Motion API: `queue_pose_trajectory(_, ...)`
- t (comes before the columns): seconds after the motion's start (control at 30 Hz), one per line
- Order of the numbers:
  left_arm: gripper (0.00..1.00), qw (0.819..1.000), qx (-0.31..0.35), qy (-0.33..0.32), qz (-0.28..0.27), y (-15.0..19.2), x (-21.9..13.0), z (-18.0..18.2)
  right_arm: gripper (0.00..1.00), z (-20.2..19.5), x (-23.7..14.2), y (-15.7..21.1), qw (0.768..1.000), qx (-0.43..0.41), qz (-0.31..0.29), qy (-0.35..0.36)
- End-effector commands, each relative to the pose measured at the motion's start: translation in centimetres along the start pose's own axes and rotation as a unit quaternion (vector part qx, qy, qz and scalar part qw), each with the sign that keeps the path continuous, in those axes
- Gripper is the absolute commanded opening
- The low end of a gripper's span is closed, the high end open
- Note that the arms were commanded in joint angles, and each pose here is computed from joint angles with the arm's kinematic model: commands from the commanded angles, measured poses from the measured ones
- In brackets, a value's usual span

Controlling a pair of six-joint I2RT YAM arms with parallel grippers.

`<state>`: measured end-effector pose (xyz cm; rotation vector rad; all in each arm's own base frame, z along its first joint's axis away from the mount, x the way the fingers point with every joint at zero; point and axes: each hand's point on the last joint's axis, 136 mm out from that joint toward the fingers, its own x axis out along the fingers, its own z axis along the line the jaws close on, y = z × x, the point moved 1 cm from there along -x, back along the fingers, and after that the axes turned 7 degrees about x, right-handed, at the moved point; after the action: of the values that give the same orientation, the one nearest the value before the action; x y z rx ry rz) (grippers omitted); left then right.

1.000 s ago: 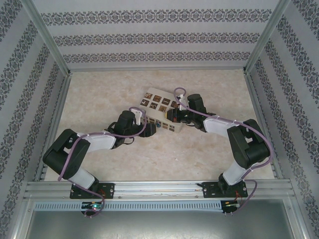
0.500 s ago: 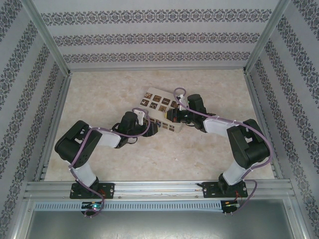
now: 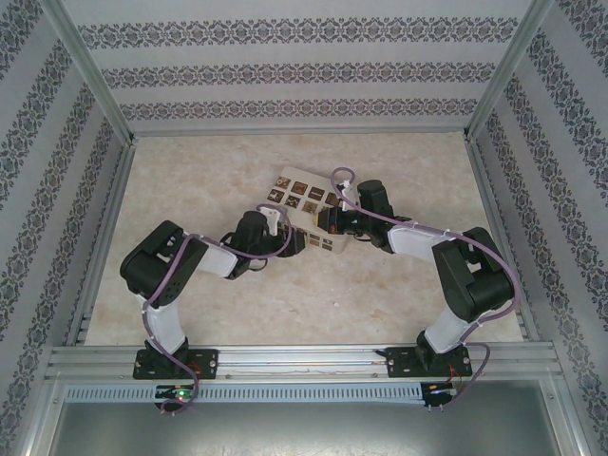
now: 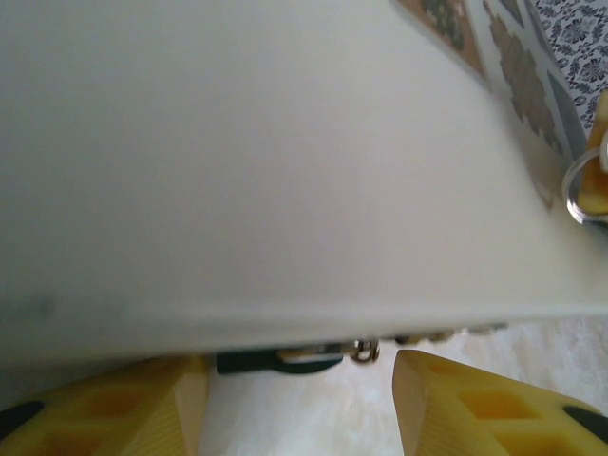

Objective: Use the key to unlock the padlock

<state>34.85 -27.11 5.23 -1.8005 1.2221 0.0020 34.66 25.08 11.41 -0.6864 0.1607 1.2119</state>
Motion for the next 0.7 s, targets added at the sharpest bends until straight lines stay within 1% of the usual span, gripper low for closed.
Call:
queue_pose_trajectory(0.0, 0.54, 0.999, 0.011, 0.018, -0.027, -1.8, 0.5, -0.4, 0.0, -2.0, 0.8, 2.1, 0.999, 0.021, 0.028, 0.029)
queue_pose_trajectory(0.3, 0.52, 0.999, 0.004, 0.035, -0.023, -1.7, 1.2, -1.0, 0.0, -1.6, 0.8, 1.8, 0.999, 0.019, 0.025, 0.025)
queue_pose_trajectory(0.67, 0.51, 0.999, 0.012, 0.024, -0.023, -1.6, 1.5, -1.7, 0.0, -1.7, 0.9, 1.7, 0.999, 0.02, 0.021, 0.026)
